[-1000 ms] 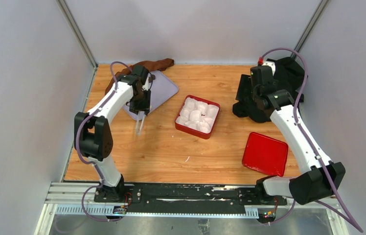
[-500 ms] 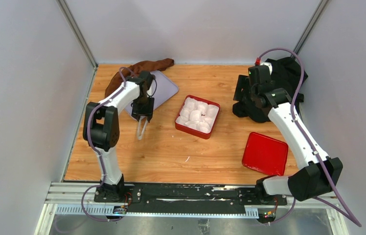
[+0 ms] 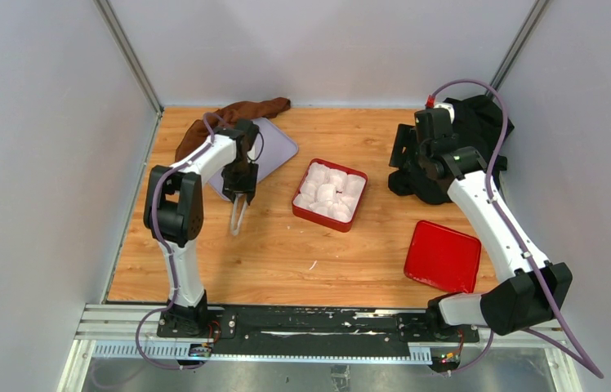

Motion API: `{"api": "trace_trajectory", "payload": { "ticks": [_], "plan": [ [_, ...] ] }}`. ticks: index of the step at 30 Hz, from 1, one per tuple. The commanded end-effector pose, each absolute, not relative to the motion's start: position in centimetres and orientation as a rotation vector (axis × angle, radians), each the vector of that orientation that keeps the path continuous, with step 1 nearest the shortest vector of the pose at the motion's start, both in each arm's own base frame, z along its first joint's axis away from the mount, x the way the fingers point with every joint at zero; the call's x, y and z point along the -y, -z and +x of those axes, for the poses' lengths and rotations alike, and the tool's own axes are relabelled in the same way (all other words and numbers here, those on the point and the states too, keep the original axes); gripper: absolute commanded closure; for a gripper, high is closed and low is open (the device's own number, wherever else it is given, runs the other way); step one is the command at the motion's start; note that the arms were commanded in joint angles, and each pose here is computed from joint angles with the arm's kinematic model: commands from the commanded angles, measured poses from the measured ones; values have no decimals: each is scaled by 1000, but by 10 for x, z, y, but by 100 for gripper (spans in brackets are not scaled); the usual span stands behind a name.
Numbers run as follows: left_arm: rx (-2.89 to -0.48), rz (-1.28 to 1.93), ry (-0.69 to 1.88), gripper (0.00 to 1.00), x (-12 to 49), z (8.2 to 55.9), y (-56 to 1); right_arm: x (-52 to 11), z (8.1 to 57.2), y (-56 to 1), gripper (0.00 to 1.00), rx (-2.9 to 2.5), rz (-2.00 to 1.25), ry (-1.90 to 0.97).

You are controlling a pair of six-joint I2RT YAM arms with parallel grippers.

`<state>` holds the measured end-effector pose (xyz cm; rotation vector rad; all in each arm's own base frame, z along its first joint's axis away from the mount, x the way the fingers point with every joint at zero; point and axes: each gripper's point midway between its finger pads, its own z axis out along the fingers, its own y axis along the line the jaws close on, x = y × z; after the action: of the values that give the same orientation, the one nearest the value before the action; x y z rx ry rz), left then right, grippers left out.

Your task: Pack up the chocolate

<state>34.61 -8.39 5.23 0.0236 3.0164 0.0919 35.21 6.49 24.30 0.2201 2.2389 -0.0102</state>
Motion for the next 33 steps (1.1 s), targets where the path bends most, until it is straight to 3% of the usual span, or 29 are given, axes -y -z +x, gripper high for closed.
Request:
{"api": "trace_trajectory", "payload": {
  "ticks": [1, 19, 26, 33],
  "plan": [
    [-3033, 25, -86, 52, 82, 342, -52, -61, 350, -249, 6, -2227, 245, 8],
    [-3047, 8, -49, 57, 85, 331, -54, -59, 345, -244, 6, -2231, 251, 14],
    [-3031, -1, -42, 71, 85, 335, -59, -57, 342, -243, 6, -2228, 263, 17],
    [-2960, -21, -44, 78, 83, 342, -82, -56, 339, -244, 6, -2219, 270, 19]
  ]
}}
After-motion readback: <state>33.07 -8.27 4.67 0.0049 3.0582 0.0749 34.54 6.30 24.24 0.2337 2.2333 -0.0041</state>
